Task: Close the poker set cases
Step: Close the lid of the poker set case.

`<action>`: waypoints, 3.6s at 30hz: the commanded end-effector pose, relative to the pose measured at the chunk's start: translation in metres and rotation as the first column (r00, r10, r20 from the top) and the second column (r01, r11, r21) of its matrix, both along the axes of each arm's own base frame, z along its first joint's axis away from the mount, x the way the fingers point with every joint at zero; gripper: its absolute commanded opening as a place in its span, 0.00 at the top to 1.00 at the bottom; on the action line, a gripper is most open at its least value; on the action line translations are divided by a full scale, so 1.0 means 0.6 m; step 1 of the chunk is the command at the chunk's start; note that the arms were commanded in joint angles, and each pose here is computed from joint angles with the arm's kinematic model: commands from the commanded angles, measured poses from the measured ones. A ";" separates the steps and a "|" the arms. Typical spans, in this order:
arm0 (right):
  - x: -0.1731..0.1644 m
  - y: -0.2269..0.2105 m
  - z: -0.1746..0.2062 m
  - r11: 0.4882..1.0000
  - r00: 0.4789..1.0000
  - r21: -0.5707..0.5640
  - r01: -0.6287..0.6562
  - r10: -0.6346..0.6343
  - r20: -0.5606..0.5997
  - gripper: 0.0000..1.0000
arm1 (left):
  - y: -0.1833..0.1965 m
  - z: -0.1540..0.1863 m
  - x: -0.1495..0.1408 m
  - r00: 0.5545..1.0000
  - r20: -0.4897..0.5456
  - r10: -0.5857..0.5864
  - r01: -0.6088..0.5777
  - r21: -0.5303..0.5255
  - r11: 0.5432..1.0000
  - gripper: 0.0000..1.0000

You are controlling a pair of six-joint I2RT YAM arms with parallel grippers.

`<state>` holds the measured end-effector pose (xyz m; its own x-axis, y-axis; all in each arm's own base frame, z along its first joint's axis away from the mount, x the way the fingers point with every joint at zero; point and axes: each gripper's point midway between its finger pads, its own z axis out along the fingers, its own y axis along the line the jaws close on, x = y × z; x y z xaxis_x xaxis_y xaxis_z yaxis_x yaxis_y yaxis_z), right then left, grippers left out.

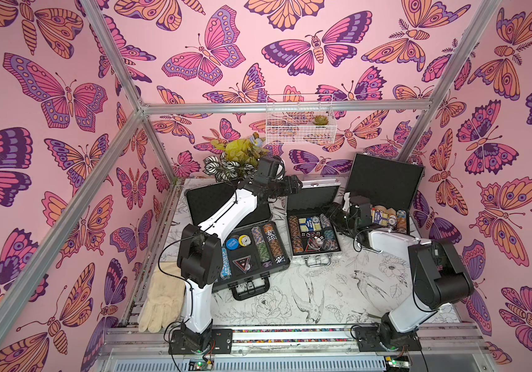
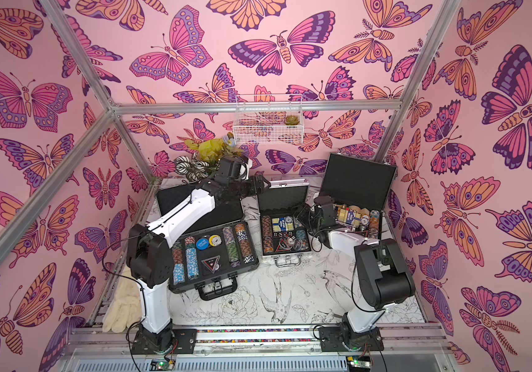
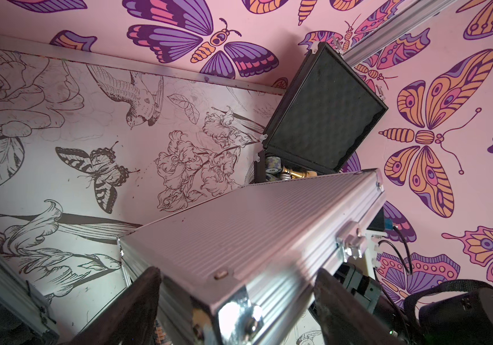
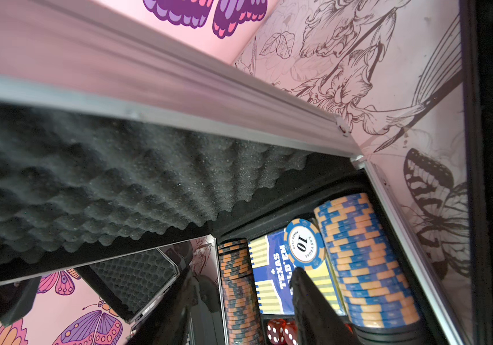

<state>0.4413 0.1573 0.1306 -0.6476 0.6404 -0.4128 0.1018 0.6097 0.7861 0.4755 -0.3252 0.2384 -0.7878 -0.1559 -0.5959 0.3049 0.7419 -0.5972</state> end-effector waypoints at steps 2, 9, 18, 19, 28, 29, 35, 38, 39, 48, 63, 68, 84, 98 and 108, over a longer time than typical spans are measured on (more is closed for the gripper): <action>0.005 -0.007 0.039 0.999 0.999 0.036 0.010 -0.011 0.052 0.45 | 0.001 0.000 -0.021 1.000 -0.003 -0.028 0.028 0.014 1.000 0.20; 0.003 -0.025 0.052 0.998 0.997 0.045 0.033 -0.036 0.065 0.45 | 0.002 -0.008 -0.039 0.999 -0.023 -0.027 0.027 0.010 1.000 0.21; 0.004 -0.033 0.049 0.997 0.997 0.062 0.052 -0.056 0.060 0.46 | 0.010 -0.021 -0.062 0.999 -0.042 -0.033 0.034 0.021 0.999 0.20; 0.004 -0.033 0.049 0.997 0.997 0.063 0.053 -0.057 0.061 0.46 | 0.011 -0.021 -0.064 0.999 -0.042 -0.034 0.035 0.022 0.999 0.20; -0.003 -0.038 0.062 0.996 0.995 0.071 0.059 -0.065 0.074 0.46 | 0.014 -0.011 -0.076 0.999 -0.028 -0.045 0.046 0.025 0.999 0.19; -0.003 -0.040 0.062 0.996 0.995 0.070 0.060 -0.065 0.073 0.46 | 0.016 -0.008 -0.077 0.999 -0.023 -0.046 0.047 0.029 0.998 0.19; -0.006 -0.047 0.063 0.996 0.995 0.065 0.066 -0.071 0.072 0.46 | 0.021 0.002 -0.081 0.999 -0.014 -0.045 0.045 0.037 0.998 0.18; -0.008 -0.049 0.061 0.996 0.995 0.060 0.067 -0.071 0.069 0.46 | 0.025 0.008 -0.082 0.999 -0.005 -0.042 0.043 0.040 0.998 0.18; -0.008 -0.050 0.060 0.996 0.995 0.058 0.068 -0.072 0.068 0.46 | 0.025 0.009 -0.083 0.999 -0.003 -0.044 0.045 0.040 0.998 0.18; -0.025 -0.052 0.052 0.998 0.998 0.034 0.050 -0.052 0.044 0.46 | 0.048 0.027 -0.078 0.999 0.030 -0.019 0.017 0.061 0.998 0.18; -0.074 -0.066 0.009 0.999 0.999 -0.049 0.008 -0.010 -0.035 0.46 | 0.065 0.013 -0.076 1.000 0.029 0.004 -0.007 0.121 0.993 0.18; -0.090 -0.066 -0.008 0.998 0.998 -0.055 -0.012 0.009 -0.056 0.46 | 0.056 0.010 -0.082 1.000 0.030 -0.007 0.003 0.130 0.992 0.18; -0.155 -0.076 -0.064 0.993 0.991 -0.109 -0.049 0.035 -0.127 0.44 | 0.034 0.003 -0.097 0.999 0.034 -0.030 0.025 0.152 0.988 0.18; -0.206 -0.091 -0.108 0.981 0.978 -0.178 -0.083 0.046 -0.201 0.43 | 0.010 -0.020 -0.119 0.998 0.019 -0.063 0.058 0.195 0.979 0.18; -0.236 -0.110 -0.123 0.964 0.971 -0.250 -0.091 0.030 -0.239 0.42 | -0.004 -0.045 -0.136 0.996 -0.010 -0.085 0.085 0.211 0.974 0.18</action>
<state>0.3047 0.0988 0.0612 -0.7755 0.5067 -0.3767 0.2117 0.7708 0.6009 0.4013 -0.3304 0.2262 -0.7796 0.0107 -0.6262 0.3754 0.8083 -0.4535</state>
